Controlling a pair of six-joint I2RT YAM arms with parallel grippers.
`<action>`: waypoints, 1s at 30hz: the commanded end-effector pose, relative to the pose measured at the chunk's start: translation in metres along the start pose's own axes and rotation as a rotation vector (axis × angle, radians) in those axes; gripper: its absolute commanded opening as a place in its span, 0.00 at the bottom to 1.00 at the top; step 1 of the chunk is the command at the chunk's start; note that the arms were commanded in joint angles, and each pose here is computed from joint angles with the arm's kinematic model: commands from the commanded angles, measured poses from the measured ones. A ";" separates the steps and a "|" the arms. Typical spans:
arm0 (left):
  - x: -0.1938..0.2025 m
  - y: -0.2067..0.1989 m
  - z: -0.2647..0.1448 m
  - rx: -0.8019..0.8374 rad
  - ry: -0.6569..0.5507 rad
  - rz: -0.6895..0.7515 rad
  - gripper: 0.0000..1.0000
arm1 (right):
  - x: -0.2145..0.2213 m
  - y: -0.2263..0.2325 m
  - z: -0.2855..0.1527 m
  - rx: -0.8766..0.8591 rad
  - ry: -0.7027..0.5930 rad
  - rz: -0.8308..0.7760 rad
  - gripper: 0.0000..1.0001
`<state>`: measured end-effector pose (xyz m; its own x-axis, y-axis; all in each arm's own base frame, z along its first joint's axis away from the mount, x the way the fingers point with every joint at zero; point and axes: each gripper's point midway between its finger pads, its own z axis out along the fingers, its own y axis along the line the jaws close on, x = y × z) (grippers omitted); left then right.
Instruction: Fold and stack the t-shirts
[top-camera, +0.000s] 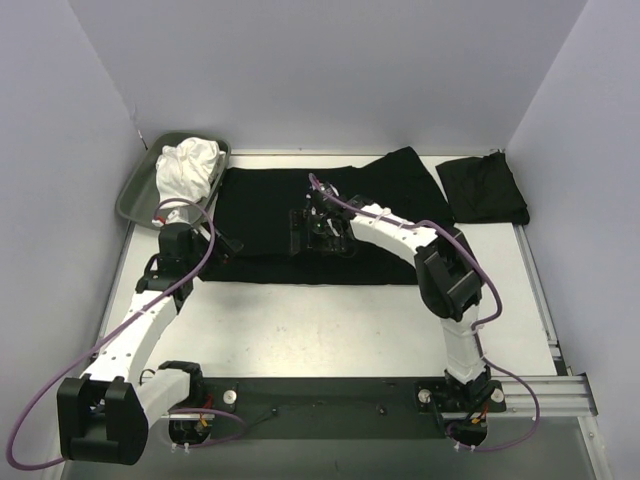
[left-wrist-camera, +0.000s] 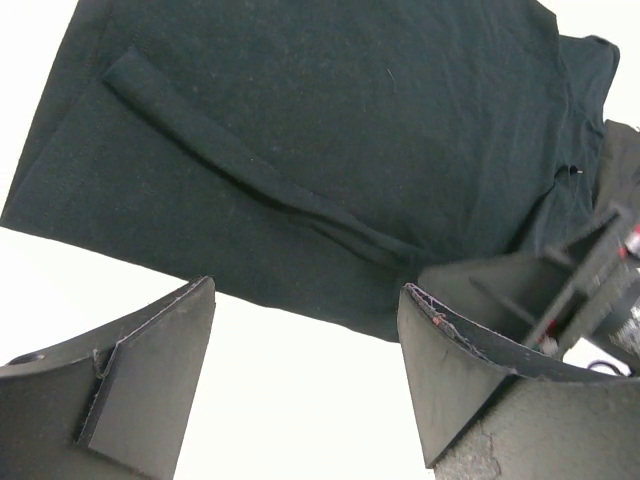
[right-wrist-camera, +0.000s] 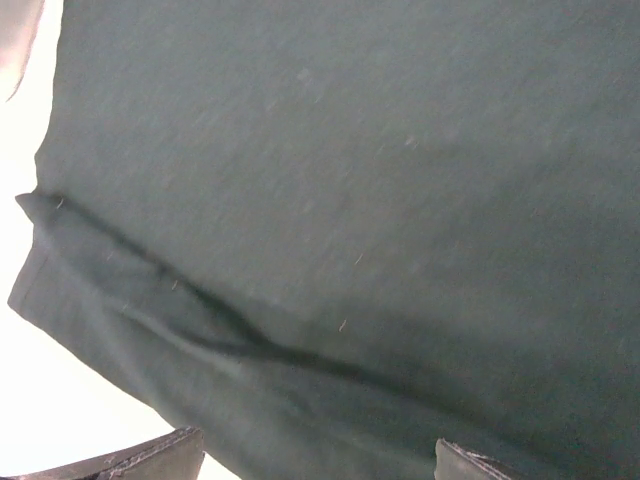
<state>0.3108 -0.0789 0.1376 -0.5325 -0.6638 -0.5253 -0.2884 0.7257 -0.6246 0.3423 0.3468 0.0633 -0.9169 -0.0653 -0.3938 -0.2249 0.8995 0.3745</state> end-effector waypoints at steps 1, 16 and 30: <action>-0.014 -0.008 -0.006 0.031 -0.051 0.015 0.83 | -0.028 -0.008 0.009 0.009 -0.028 0.044 1.00; -0.020 -0.004 -0.010 0.025 -0.079 0.006 0.82 | -0.101 0.030 -0.051 0.022 -0.382 -0.100 1.00; 0.001 -0.038 0.059 0.110 0.027 -0.016 0.80 | -0.039 0.023 -0.122 -0.069 -0.369 -0.047 1.00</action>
<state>0.3316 -0.1018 0.1034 -0.5935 -0.6493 -0.4755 -0.2907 0.7239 -0.6257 0.3473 0.3325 0.1818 -0.7300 0.0441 -0.6820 -0.3084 0.8693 0.3862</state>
